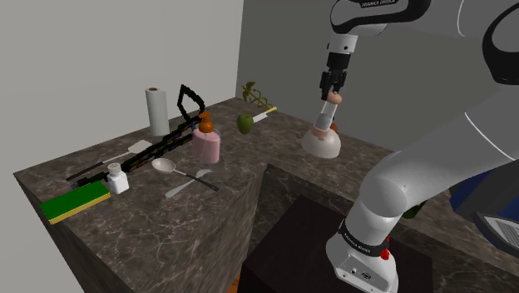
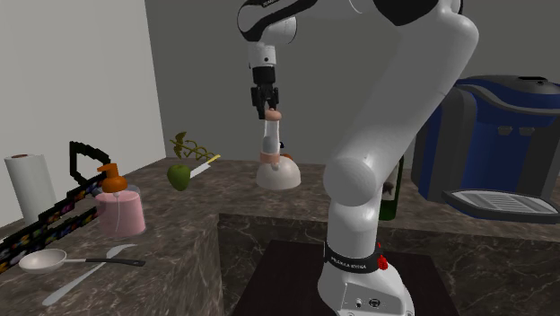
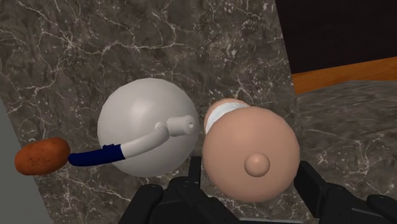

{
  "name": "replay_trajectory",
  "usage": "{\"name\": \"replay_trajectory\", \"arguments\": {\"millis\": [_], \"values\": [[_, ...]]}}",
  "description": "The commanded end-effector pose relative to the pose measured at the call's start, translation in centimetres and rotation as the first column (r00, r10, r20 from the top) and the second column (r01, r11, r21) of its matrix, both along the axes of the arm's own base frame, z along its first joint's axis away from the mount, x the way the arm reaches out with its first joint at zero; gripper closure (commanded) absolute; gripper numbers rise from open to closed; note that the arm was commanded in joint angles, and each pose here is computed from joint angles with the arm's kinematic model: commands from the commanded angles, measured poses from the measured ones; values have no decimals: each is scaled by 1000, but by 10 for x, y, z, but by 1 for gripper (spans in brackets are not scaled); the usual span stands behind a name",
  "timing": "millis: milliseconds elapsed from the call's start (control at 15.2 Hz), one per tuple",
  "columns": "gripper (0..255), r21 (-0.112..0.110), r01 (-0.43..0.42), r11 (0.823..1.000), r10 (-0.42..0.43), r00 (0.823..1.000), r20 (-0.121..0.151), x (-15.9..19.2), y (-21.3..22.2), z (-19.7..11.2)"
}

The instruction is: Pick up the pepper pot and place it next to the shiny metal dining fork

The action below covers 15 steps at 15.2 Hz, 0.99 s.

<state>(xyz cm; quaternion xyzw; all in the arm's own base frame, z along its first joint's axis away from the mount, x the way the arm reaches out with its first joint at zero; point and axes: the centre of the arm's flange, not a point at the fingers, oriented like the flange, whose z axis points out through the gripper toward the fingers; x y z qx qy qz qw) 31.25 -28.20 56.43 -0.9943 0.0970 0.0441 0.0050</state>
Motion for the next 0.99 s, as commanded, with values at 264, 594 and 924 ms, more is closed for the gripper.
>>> {"name": "replay_trajectory", "arguments": {"millis": [264,594,924], "values": [[255,0,0,1000,0,1000,0,1,0,32],[255,0,0,1000,0,1000,0,1,0,58],[255,0,0,1000,0,1000,0,1,0,84]]}}
